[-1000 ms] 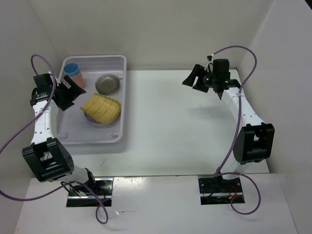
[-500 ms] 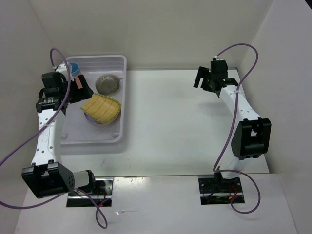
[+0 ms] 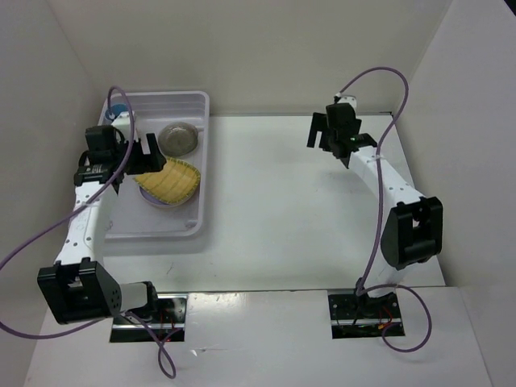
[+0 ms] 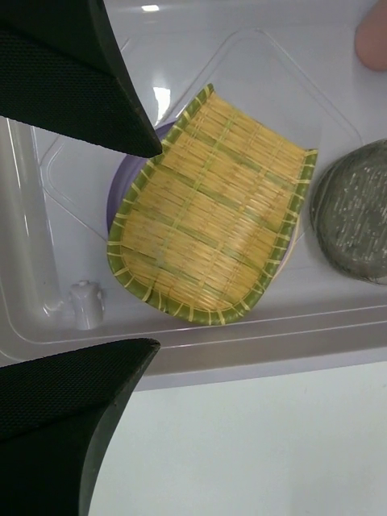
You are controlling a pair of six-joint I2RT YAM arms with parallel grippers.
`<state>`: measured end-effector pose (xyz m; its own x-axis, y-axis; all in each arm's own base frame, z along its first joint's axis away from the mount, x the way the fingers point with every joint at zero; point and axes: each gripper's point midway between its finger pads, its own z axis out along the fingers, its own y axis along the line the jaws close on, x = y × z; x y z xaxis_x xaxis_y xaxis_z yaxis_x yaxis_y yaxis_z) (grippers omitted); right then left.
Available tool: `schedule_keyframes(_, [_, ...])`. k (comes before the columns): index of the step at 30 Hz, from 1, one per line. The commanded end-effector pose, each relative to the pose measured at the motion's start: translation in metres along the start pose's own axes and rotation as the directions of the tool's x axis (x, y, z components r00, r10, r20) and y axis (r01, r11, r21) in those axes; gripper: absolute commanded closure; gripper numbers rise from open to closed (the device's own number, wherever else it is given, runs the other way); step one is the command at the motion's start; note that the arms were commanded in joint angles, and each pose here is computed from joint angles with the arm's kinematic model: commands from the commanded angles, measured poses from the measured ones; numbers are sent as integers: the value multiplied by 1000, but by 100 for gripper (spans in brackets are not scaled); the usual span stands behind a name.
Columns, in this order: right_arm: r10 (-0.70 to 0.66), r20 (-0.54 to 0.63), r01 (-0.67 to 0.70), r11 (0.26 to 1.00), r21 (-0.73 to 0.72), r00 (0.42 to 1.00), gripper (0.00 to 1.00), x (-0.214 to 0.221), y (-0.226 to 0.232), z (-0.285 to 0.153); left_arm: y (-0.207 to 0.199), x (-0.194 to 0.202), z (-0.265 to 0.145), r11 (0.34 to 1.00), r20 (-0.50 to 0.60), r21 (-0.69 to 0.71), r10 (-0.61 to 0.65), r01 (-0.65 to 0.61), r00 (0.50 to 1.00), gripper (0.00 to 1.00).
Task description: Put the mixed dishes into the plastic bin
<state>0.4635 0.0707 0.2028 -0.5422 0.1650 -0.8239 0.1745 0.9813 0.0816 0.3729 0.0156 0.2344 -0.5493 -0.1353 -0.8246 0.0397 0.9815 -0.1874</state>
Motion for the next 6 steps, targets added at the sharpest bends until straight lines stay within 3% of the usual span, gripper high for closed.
schedule_keyframes(1, [8, 100, -8, 1000, 1, 995, 0, -19, 4, -23, -6, -12, -6, 1000, 85, 21, 12, -14, 996, 1])
schedule_keyframes(6, [51, 121, -34, 990, -139, 991, 0, -30, 28, -36, 5, -11, -10, 999, 43, -52, -2, 4, 999, 1])
